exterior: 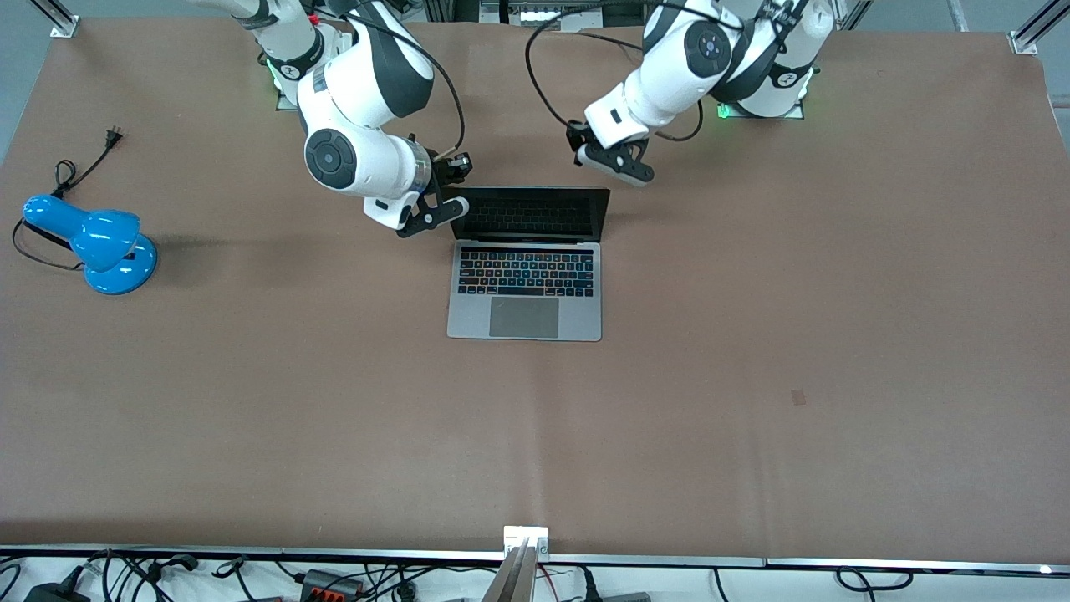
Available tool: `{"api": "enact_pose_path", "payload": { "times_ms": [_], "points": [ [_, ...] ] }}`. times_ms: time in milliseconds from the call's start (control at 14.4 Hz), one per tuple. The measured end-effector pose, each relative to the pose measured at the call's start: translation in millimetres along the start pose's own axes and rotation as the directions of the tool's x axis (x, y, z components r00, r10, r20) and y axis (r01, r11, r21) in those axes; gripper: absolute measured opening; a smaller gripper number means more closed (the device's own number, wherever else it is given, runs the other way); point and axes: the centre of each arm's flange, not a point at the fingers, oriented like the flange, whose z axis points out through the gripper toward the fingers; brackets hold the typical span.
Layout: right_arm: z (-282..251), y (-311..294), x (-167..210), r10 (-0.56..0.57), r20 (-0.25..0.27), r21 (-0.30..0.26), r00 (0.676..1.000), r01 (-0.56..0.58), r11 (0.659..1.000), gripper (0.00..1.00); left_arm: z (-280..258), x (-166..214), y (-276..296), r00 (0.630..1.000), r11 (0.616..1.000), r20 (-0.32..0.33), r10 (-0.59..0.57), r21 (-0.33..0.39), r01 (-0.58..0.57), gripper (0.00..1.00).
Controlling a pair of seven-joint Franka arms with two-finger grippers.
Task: Close laptop with both arms from behind
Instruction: 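Lower both grippers behind the laptop screen's top edge, then push the laptop screen down onto the keyboard with both grippers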
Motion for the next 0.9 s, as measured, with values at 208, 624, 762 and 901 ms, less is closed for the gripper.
{"api": "enact_pose_path", "payload": {
  "times_ms": [208, 624, 762, 901],
  "points": [
    [2.5, -0.7, 9.3, 0.001, -0.014, -0.001, 1.0, -0.001, 1.0, 0.01, 2.9, 23.9, -24.2, 0.996, 0.999, -0.071, 0.049, -0.01, -0.05, 0.01],
    [-6.4, -1.1, 30.5, 0.004, -0.067, 0.003, 0.998, -0.004, 1.0, 0.01, 17.4, 65.8, -59.3, 0.989, 0.994, -0.114, 0.093, -0.044, -0.098, 0.01],
    [-8.2, 0.0, 44.3, 0.008, -0.078, 0.005, 0.997, -0.007, 1.0, 0.01, 19.2, 81.0, -55.1, 0.99, 0.993, -0.118, 0.08, -0.076, -0.089, 0.01],
    [-7.8, 1.1, 59.0, 0.012, -0.086, 0.006, 0.996, -0.011, 1.0, 0.01, 21.9, 96.6, -52.6, 0.99, 0.991, -0.122, 0.063, -0.106, -0.077, 0.01]
  ]
}}
